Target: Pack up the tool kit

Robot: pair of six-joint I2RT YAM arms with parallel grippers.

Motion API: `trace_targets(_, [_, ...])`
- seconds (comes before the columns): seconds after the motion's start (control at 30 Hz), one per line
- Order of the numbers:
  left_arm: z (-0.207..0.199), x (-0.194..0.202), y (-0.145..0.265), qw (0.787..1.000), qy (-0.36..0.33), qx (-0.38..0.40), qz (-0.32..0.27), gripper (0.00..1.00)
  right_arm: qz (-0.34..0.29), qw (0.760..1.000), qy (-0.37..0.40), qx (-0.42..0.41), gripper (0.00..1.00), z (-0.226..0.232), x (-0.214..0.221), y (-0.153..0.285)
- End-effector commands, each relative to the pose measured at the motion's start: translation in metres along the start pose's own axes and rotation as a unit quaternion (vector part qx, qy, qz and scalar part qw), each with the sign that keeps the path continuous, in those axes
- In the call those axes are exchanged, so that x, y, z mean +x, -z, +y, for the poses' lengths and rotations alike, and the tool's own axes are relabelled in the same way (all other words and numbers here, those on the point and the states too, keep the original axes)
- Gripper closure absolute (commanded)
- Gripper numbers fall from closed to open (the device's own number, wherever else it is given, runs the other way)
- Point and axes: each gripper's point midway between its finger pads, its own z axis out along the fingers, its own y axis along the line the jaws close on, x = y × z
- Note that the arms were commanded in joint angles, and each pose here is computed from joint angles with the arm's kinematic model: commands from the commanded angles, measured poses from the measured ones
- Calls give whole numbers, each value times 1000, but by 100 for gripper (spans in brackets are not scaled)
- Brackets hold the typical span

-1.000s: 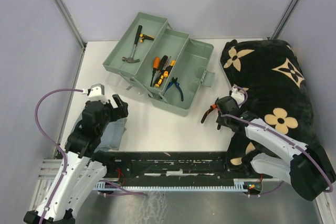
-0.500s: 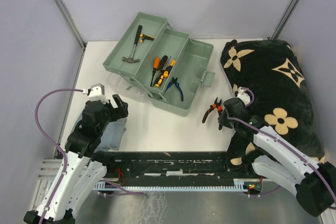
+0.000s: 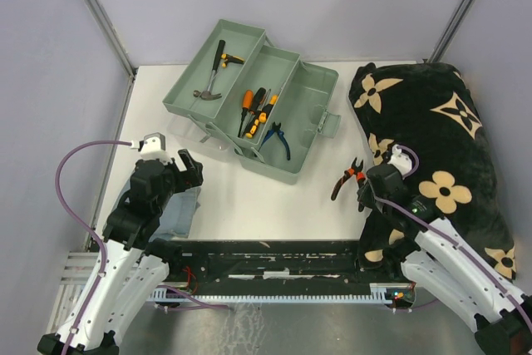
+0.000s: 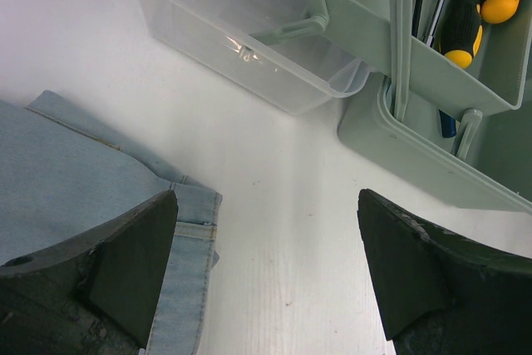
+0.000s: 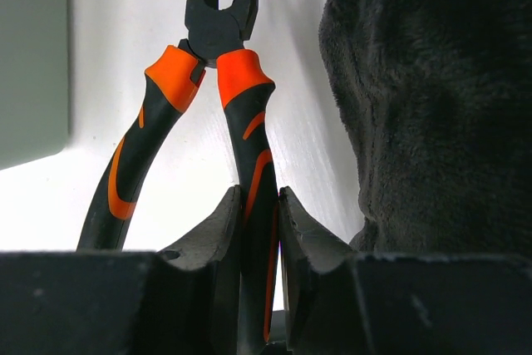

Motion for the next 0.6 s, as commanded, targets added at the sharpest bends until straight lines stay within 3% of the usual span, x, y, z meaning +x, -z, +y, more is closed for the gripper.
trace_targets(0.0, [-6,-8,-2,1000,21,10,-15,5,-75,993,-33,-82,98,33,-44,25])
trace_targets(0.33, [-6,-7,-2,1000,21,11,-14,5,-124,968,-37,-216,98,67,-66,68])
trace_targets(0.57, [-7,-7,-3,1000,21,13,-11,6,-118,956,52,-264,98,115,-91,77])
